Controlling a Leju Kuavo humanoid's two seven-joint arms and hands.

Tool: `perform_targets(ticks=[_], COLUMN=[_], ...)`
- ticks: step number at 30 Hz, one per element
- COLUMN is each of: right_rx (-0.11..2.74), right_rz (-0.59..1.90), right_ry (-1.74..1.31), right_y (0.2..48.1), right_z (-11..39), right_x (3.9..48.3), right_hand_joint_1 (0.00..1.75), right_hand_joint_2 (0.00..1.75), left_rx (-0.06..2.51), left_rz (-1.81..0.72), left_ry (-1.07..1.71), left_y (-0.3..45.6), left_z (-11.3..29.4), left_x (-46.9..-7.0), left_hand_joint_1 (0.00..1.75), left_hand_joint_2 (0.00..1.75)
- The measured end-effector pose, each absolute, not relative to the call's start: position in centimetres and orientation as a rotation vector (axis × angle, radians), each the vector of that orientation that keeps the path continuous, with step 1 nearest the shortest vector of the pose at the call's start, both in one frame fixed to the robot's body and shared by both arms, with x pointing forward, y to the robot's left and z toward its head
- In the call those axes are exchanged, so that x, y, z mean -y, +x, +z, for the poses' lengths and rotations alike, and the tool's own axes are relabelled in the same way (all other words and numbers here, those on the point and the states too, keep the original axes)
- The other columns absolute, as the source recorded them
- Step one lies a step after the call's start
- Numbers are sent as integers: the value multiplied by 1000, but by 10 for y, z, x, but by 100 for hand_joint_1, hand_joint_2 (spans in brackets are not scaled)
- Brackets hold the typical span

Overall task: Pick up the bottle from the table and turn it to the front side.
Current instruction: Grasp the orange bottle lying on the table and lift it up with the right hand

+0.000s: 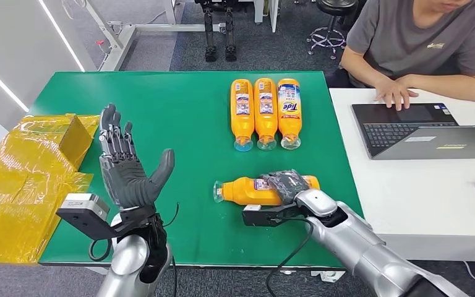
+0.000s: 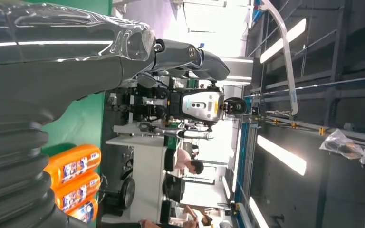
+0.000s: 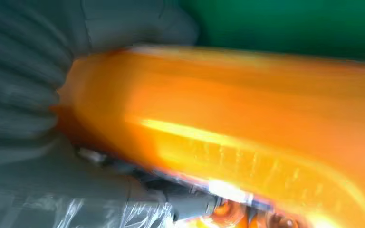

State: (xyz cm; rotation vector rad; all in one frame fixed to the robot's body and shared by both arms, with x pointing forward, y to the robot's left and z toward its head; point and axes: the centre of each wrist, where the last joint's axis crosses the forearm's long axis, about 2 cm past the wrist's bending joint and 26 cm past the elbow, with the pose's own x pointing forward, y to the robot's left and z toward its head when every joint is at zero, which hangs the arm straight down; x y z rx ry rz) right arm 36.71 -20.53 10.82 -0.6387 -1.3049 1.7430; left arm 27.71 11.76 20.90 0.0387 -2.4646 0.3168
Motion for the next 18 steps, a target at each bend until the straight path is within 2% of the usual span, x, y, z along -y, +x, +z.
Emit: perform_targets(ticks=[7,13,18], right_rx=[1692,1813,2095], right_rz=[1304,1126,776], right_ry=[-604,-562,-564], right_y=[350,341,324], right_z=[115,121,126], right_x=[184,175,172], right_hand_joint_1=[175,175,175], right_hand_joint_2=[175,175,175], left_rx=[2463,2467,2467], left_rz=[340,349,358], left_ry=[88,91,99], left_y=[267,264,265], left_z=[206,207,208], left_x=[-123,-124,-125], left_hand_joint_1=[0,0,0], left_hand_joint_2=[175,175,175])
